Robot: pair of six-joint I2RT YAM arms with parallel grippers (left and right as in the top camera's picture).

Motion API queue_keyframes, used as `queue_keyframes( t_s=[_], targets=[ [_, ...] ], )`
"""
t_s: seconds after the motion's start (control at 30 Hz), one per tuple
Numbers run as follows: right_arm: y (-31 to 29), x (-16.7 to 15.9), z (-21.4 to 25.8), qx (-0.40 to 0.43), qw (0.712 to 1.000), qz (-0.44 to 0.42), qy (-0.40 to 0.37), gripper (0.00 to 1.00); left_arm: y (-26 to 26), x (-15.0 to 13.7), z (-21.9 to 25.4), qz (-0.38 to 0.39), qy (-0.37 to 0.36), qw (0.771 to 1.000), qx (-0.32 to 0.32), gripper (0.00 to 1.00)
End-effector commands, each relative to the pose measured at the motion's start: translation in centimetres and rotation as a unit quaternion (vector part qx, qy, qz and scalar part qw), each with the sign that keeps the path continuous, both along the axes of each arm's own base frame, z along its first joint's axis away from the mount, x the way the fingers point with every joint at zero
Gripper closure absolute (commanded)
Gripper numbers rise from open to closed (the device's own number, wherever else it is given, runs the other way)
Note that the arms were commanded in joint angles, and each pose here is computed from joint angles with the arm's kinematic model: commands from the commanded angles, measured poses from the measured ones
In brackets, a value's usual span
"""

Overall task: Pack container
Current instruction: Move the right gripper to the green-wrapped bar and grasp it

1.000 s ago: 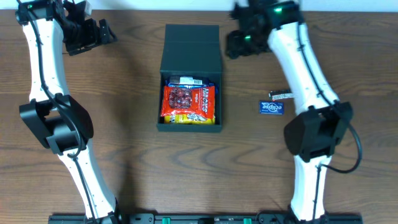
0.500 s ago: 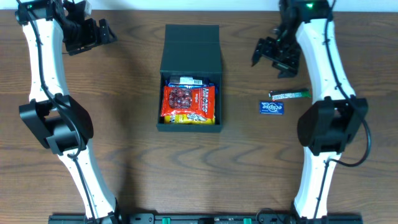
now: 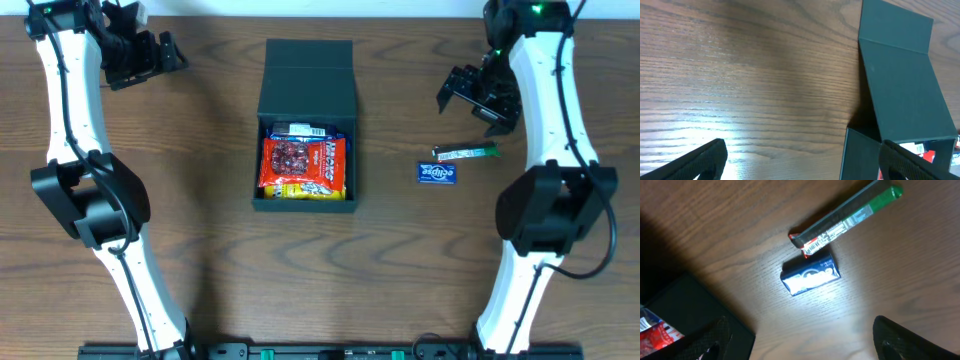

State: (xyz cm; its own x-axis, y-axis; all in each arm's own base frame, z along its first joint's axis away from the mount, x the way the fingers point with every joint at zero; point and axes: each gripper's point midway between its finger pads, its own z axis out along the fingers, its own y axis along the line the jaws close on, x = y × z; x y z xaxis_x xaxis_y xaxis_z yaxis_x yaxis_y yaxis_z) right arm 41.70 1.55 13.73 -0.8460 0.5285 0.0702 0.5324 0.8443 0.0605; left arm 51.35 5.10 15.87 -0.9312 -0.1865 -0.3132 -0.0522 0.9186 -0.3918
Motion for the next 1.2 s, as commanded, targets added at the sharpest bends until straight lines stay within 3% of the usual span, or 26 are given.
queue_keyframes(
  t_s=[0.0,0.33,0.5,0.63,0.77,1.17],
  targets=[
    [0.4,-0.6,-1.1,0.014,1.0,-0.018,0.007,0.09,0.1,-0.1,1.7,-0.009,-0.023,1.0,0.01,0.03],
    [-1.6,-2.3,-6.4,0.01,0.982,-0.177,0.06,0.08,0.4,1.3,2.2,-0.009,-0.055,0.998,0.019,0.05],
    [-2.2,-1.3,-8.5,0.011,0.969,-0.242,0.042,0.12,0.4,1.4,2.3,-0.009,-0.056,0.998,0.019,0.05],
    [-2.7,1.4,-9.5,0.013,0.964,-0.265,-0.013,0.14,0.4,1.4,2.3,-0.009,-0.056,0.998,0.019,0.05],
    [-3.1,2.1,-10.2,0.008,0.955,-0.296,-0.03,0.15,0.4,1.4,2.3,-0.009,-0.056,0.998,0.018,0.05],
    [-3.3,-0.5,-12.6,0.006,0.944,-0.33,0.015,0.18,-1.3,1.2,2.3,-0.042,-0.059,0.997,0.017,0.04]
  ],
)
